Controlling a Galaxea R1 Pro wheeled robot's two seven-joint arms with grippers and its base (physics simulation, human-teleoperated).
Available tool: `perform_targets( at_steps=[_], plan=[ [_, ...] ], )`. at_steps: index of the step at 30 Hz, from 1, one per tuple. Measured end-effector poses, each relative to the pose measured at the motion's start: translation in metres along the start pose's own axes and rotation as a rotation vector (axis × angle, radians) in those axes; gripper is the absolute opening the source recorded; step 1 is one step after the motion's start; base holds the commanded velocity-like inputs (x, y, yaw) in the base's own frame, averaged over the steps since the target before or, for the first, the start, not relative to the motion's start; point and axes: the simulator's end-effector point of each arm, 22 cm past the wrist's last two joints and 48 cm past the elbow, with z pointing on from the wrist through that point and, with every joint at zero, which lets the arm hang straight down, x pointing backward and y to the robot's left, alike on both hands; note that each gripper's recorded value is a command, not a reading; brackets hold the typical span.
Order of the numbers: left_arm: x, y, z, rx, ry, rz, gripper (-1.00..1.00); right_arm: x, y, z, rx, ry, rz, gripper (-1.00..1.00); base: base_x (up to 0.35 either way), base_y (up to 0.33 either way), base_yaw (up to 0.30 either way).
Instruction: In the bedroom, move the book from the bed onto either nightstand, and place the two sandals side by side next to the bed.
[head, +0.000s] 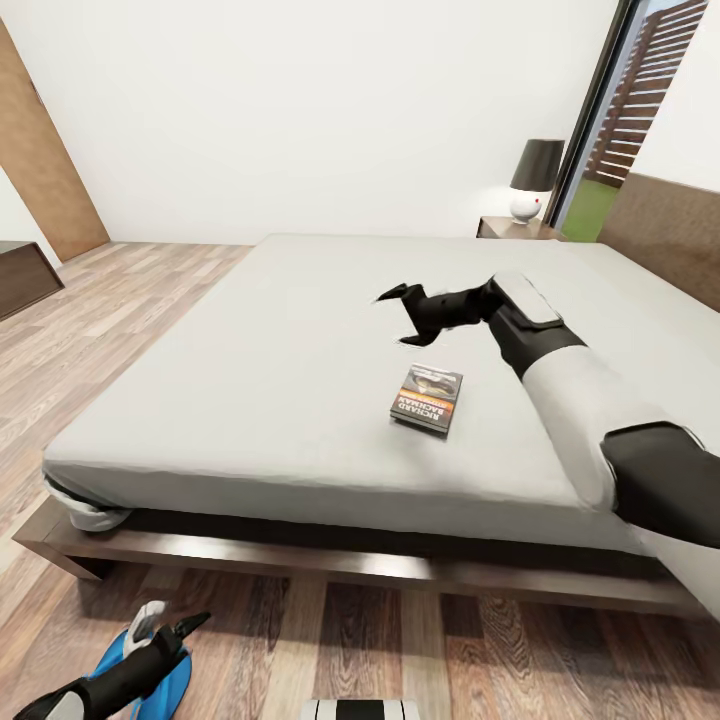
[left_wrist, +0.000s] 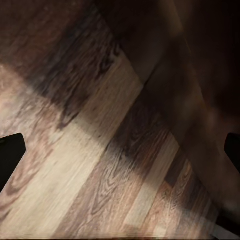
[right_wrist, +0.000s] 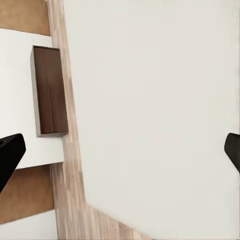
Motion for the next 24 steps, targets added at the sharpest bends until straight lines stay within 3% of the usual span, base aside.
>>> perform_targets(
  at_steps=[7,11,16,24],
  plan=[
    [-0.009,0.012,-0.012,-0.032,0.022,0.024,1.00,-0.053,-0.004,-0.035,0.031,-0.075,0.020,1.00,0.000,0.000,0.000],
    [-0.009,0.010,-0.016,-0.019,0.038,0.033,1.00,-0.079,-0.008,-0.056,0.043,-0.121,0.023,1.00,0.000,0.000,0.000],
    [-0.003,-0.006,-0.018,0.056,0.076,0.006,1.00,-0.095,-0.016,-0.070,0.059,-0.147,0.035,1.00,0.000,0.000,0.000],
    [0.012,-0.044,-0.021,0.202,0.157,-0.053,1.00,-0.099,-0.041,-0.071,0.092,-0.142,0.082,1.00,0.000,0.000,0.000]
  ],
)
